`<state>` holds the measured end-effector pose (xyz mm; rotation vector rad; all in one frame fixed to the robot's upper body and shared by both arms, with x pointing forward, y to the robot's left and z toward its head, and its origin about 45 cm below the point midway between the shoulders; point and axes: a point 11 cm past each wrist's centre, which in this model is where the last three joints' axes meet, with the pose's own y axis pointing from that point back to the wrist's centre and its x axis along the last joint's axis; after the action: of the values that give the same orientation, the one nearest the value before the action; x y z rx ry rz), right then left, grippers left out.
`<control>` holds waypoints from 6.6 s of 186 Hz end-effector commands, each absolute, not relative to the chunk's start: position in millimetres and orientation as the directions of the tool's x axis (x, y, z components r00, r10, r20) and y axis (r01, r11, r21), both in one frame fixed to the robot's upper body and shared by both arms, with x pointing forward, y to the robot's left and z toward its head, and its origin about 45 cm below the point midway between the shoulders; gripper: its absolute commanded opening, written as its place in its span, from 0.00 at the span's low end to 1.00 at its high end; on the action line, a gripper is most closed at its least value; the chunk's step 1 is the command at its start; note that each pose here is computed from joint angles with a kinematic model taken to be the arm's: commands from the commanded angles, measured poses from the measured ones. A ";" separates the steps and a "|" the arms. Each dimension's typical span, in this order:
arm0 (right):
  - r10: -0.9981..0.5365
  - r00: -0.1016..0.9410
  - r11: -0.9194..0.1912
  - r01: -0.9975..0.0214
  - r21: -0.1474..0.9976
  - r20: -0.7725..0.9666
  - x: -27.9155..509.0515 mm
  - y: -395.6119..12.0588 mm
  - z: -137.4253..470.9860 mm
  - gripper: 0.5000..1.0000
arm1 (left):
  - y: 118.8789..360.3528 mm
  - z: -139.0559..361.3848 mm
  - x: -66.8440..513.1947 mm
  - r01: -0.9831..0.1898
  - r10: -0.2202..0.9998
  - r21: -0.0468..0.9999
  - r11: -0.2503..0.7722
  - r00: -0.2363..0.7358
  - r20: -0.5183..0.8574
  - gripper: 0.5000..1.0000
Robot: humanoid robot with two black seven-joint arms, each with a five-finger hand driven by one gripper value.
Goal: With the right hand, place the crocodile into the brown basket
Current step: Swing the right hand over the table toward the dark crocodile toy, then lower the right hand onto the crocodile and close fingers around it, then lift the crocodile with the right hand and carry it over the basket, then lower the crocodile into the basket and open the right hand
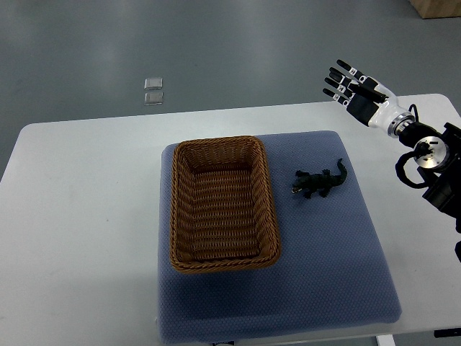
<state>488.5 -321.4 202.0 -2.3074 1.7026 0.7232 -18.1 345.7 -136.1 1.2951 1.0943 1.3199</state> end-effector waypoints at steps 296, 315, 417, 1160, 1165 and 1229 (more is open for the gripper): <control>0.047 0.724 -0.448 -0.601 0.662 0.688 402.9 -269.5 193.4 0.86 | 340.1 -136.8 -17.3 -0.040 0.992 0.991 -0.127 0.016 0.127 1.00; 0.054 0.709 -0.436 -0.617 0.655 0.704 405.2 -271.7 191.6 0.84 | 340.1 -136.8 -17.3 -0.040 0.992 0.991 -0.127 0.016 0.127 1.00; 0.091 0.705 -0.391 -0.625 0.676 0.704 405.4 -282.0 181.3 0.70 | 340.1 -136.8 -17.3 -0.040 0.992 0.991 -0.127 0.016 0.127 1.00; 0.165 0.620 -0.737 -0.440 0.514 0.767 399.7 -75.6 231.3 0.05 | 315.1 -138.9 -16.5 -0.043 0.998 0.998 -0.055 0.020 0.056 1.00; 0.164 0.620 -0.736 -0.441 0.514 0.767 400.0 -75.9 231.2 0.06 | 315.2 -138.9 -16.4 -0.043 0.998 0.998 -0.055 0.018 0.056 1.00; 0.152 0.646 -0.720 -0.446 0.532 0.748 398.7 -84.4 215.9 0.54 | 314.6 -138.9 -16.3 -0.043 0.998 0.998 -0.053 0.018 0.054 1.00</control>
<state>400.0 -83.8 218.8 -3.4589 0.3701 -1.7302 -16.3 314.6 -138.9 1.2260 1.1377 1.2541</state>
